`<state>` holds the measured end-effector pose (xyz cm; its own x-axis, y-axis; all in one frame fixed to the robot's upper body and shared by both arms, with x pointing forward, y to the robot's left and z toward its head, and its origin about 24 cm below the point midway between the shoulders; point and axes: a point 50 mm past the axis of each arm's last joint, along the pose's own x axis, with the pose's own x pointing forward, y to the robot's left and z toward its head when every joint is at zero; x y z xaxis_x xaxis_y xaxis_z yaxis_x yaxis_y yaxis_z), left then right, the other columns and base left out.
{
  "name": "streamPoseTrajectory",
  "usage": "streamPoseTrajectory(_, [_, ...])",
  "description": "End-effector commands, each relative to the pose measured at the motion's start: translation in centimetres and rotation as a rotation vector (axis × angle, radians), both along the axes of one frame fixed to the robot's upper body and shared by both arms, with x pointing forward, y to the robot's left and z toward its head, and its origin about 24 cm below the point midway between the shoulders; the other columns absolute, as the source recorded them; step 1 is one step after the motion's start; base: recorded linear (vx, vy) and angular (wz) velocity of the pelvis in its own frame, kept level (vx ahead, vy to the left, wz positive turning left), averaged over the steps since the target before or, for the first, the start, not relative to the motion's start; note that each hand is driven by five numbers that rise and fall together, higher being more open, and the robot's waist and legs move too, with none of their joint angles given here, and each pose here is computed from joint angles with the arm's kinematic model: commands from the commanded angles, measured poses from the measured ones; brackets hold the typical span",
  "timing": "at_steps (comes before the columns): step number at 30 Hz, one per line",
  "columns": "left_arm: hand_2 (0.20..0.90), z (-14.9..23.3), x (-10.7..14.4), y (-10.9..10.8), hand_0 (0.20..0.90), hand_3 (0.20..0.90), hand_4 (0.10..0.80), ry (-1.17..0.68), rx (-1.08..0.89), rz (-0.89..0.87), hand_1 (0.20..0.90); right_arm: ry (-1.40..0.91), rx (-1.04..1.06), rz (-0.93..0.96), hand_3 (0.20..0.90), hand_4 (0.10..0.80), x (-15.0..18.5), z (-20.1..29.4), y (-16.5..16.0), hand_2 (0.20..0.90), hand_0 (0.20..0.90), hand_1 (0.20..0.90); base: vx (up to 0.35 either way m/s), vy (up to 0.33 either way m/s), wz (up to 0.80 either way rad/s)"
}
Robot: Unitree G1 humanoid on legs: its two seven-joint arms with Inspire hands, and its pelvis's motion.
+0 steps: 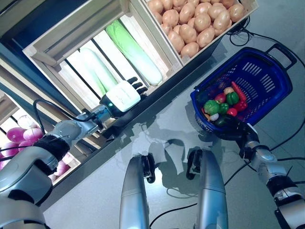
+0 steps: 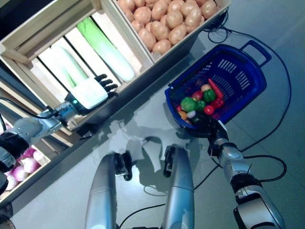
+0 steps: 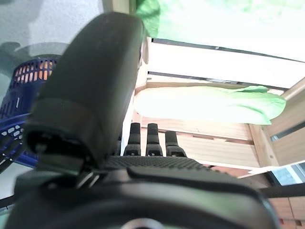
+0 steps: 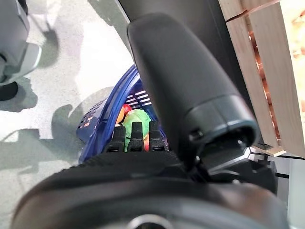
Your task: Put vegetables into the basket
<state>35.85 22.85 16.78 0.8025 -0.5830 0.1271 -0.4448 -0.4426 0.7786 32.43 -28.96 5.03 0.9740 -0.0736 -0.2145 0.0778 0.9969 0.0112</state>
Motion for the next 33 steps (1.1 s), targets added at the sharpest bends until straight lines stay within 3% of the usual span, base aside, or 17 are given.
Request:
streamPoseTrajectory(1, [0.9, 3.6, 0.4, 7.2, 0.9, 0.9, 0.8, -0.145, 0.014, 0.42, 0.9, -0.139, 0.022, -0.043, 0.9, 0.8, 0.2, 3.5, -2.9, 0.9, 0.9, 0.9, -0.03, 0.017, 0.04])
streamPoseTrajectory(14, [0.9, 3.4, -1.1, 12.4, 0.9, 0.9, 0.8, -0.161, -0.098, 0.736, 0.9, -0.135, 0.011, -0.046, 0.9, 0.8, -0.2, 3.2, -3.0, 0.9, 0.9, 0.9, -0.002, 0.02, 0.02])
streamPoseTrajectory(33, [0.9, 7.7, -2.4, 15.6, 0.9, 0.9, 0.8, -0.328, -0.297, 0.928, 0.9, -0.205, -0.059, -0.072, 0.9, 0.8, -0.7, 4.8, -4.0, 0.9, 0.9, 0.9, 0.016, 0.024, 0.01])
